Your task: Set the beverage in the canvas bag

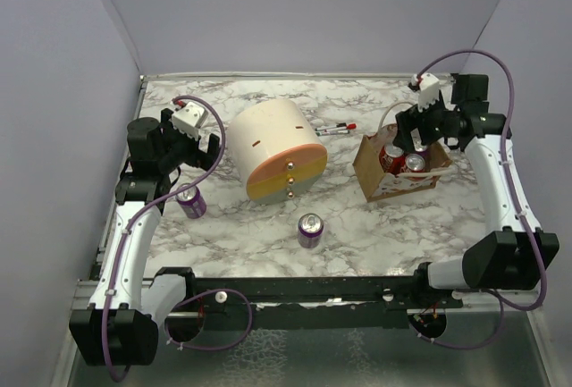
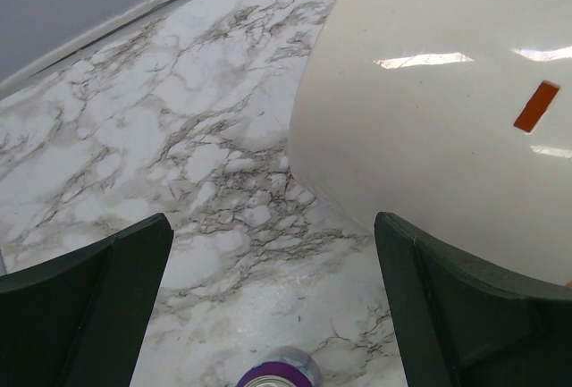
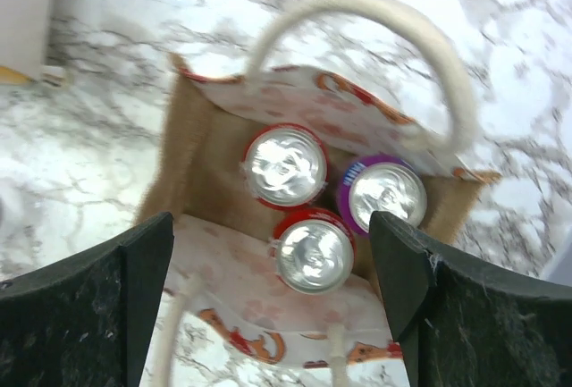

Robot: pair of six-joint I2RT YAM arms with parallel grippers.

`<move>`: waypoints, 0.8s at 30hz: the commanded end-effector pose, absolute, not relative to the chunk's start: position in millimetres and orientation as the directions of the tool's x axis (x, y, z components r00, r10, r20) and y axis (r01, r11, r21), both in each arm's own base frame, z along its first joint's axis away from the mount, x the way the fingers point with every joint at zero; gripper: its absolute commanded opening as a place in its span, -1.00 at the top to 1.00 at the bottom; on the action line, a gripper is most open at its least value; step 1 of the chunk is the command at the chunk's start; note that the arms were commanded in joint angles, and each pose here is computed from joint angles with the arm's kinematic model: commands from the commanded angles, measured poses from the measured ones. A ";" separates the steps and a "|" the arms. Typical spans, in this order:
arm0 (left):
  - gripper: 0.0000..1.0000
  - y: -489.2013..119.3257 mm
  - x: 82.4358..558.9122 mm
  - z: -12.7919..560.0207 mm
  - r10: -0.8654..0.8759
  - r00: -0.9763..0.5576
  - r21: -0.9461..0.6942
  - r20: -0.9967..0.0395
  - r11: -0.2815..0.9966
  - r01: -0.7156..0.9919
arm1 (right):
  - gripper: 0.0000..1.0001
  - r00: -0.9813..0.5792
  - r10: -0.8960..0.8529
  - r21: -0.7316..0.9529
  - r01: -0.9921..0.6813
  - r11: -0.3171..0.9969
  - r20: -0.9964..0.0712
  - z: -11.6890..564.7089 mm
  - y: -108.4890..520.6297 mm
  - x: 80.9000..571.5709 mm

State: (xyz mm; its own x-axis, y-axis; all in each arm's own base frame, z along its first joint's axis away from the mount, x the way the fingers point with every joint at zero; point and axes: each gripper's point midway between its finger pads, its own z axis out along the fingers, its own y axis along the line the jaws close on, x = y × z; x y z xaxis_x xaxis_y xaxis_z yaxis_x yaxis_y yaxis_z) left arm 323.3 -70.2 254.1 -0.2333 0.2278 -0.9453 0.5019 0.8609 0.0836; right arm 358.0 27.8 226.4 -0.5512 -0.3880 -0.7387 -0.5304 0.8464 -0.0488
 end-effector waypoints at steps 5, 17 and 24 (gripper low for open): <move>-0.99 -39.4 317.5 260.5 0.452 -0.218 0.312 -0.865 0.825 0.472 | -0.78 -0.306 -0.439 -0.060 -0.761 0.646 -0.845 266.2 117.3 319.1; -0.99 -22.0 274.0 197.3 0.536 -0.435 0.279 -0.724 0.803 0.526 | -0.82 -0.127 -0.539 -0.002 -0.973 0.231 -0.833 222.1 209.6 238.0; -0.99 -27.3 280.5 196.1 0.467 -0.449 0.225 -0.762 0.841 0.492 | -0.86 0.038 -0.576 -0.064 -0.998 0.025 -0.817 192.2 241.9 203.3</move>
